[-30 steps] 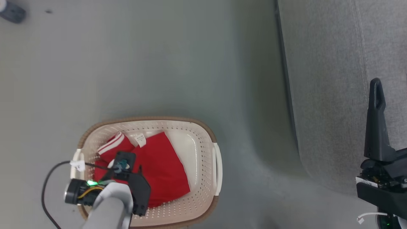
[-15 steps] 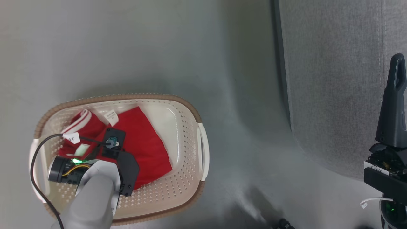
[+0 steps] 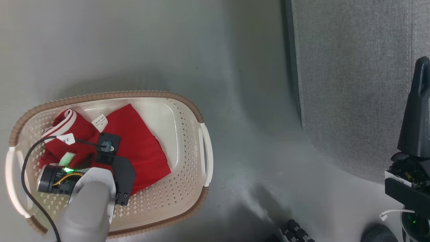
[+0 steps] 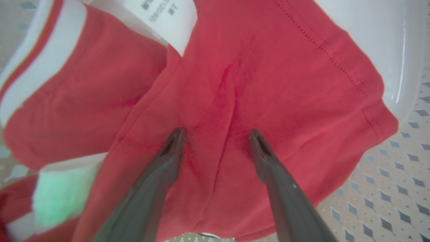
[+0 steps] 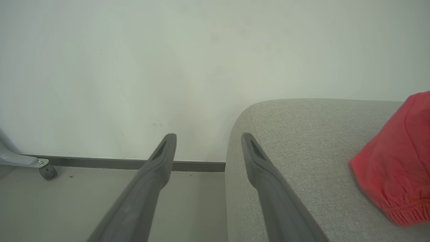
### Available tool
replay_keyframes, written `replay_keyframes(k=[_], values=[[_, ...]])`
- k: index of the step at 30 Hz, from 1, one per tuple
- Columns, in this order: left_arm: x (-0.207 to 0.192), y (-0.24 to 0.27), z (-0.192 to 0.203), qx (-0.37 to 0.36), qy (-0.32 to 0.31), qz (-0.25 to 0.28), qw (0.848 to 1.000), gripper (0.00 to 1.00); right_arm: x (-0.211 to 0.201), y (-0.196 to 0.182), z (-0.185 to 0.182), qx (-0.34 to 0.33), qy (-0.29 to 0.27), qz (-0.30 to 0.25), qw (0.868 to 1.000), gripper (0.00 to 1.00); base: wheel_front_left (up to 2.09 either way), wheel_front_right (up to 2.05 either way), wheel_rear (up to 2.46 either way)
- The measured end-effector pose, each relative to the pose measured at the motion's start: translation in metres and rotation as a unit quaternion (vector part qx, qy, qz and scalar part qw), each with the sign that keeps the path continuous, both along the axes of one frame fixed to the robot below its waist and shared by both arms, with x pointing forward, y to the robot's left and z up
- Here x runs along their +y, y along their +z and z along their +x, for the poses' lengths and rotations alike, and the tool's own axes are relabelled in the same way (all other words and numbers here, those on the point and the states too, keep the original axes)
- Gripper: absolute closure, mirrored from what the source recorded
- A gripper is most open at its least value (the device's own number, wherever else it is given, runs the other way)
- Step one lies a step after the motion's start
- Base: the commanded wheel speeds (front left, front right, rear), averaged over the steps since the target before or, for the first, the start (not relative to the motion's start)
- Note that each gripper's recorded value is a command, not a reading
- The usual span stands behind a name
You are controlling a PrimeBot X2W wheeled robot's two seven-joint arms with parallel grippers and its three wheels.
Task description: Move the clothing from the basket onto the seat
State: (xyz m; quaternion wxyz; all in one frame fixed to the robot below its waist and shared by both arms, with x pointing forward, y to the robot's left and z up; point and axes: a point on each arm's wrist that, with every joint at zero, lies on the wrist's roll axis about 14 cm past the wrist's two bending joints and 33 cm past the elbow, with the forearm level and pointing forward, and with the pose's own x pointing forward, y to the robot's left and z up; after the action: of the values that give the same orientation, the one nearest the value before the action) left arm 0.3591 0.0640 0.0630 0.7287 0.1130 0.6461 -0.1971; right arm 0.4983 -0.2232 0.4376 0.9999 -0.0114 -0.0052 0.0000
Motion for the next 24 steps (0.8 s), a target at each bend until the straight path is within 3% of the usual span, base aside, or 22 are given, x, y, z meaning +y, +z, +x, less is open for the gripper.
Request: replay_keyframes(k=[2,3,5,6,24], values=[[0.0,-0.003,0.0,0.004,-0.001,0.001,1.0,0.0,0.0,-0.003,0.0,0.002,0.0,-0.001,1.0,0.0,0.0,0.0,0.0],[0.0,-0.004,0.0,0.005,-0.001,0.002,1.0,0.28,-0.001,-0.004,0.0,0.004,0.0,-0.002,1.0,0.0,0.0,0.0,0.0],[0.001,-0.006,-0.004,0.01,-0.002,0.004,1.0,0.93,-0.001,-0.006,0.0,0.006,-0.001,-0.002,1.0,0.0,0.0,0.0,0.0],[0.002,-0.006,-0.005,0.013,-0.003,0.005,1.0,1.0,-0.001,-0.006,0.001,0.006,0.0,-0.002,1.0,0.0,0.0,0.0,0.0],[0.005,0.004,0.006,-0.016,0.011,-0.006,1.0,1.0,0.002,-0.004,0.008,-0.007,0.005,0.005,1.0,0.0,0.0,0.0,0.0]])
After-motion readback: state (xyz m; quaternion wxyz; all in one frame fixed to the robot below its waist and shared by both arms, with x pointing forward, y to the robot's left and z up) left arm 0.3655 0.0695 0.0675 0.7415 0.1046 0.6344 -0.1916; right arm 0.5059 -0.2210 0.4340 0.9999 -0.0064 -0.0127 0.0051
